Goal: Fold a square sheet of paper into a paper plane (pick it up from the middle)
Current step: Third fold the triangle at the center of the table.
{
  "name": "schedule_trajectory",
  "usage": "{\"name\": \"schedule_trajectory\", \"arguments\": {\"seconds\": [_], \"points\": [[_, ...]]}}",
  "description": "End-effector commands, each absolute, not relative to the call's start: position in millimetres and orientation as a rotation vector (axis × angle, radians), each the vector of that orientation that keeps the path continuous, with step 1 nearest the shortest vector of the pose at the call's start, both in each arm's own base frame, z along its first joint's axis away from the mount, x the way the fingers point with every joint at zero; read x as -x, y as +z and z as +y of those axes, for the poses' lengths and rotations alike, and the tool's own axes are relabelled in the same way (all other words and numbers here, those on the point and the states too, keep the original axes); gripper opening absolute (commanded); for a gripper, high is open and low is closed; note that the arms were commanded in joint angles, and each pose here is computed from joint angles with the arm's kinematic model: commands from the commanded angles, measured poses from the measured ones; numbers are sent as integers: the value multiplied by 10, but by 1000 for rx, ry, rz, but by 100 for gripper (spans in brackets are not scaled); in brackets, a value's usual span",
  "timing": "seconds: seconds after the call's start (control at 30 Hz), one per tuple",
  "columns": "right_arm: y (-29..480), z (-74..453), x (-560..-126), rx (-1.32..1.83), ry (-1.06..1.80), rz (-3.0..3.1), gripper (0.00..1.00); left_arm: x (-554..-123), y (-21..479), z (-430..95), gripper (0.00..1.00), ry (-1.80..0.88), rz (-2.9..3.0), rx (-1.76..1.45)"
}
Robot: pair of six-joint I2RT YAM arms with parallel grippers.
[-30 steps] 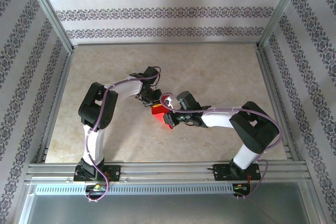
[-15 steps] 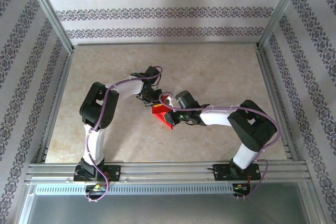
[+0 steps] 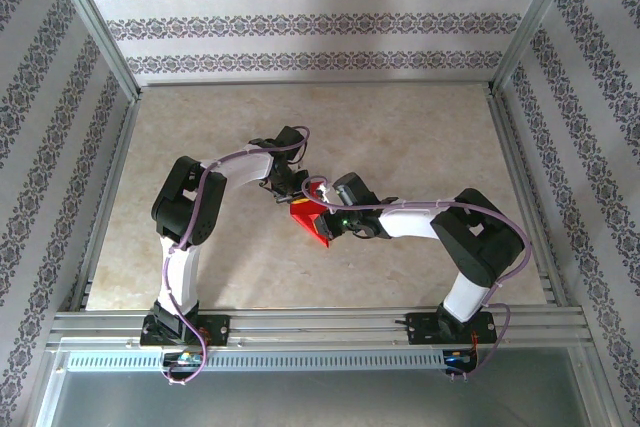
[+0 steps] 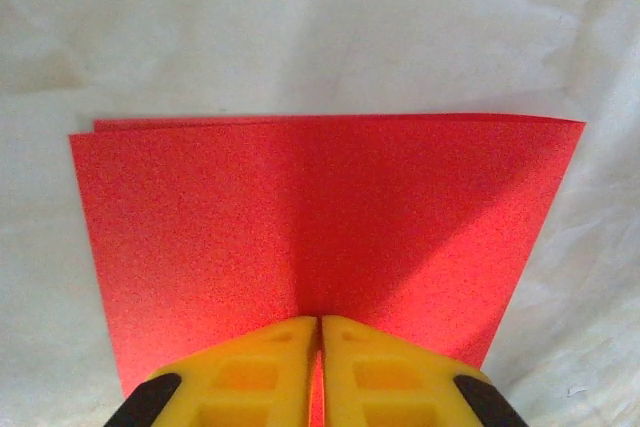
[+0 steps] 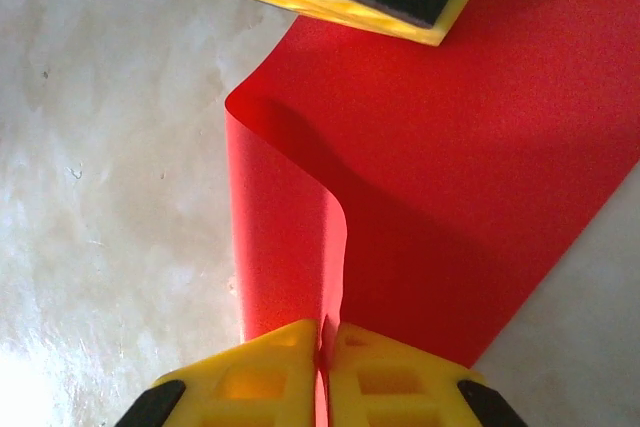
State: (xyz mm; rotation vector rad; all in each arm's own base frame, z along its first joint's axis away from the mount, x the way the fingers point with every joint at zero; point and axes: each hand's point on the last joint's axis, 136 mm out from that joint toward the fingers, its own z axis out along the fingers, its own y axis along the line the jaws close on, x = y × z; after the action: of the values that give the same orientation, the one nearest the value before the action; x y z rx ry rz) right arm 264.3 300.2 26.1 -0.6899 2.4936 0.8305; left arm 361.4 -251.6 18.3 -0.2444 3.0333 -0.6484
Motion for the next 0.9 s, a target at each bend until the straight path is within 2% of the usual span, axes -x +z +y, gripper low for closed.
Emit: {"name": "schedule_trajectory", "arguments": {"seconds": [0.0, 0.87], "points": [[263, 2978, -2757, 672, 788, 2496, 12, -3370, -103, -2473, 12, -543, 3145, 215], [174, 2946, -2763, 676, 743, 2538, 12, -3355, -100, -2495, 12, -548, 3145, 212]]}}
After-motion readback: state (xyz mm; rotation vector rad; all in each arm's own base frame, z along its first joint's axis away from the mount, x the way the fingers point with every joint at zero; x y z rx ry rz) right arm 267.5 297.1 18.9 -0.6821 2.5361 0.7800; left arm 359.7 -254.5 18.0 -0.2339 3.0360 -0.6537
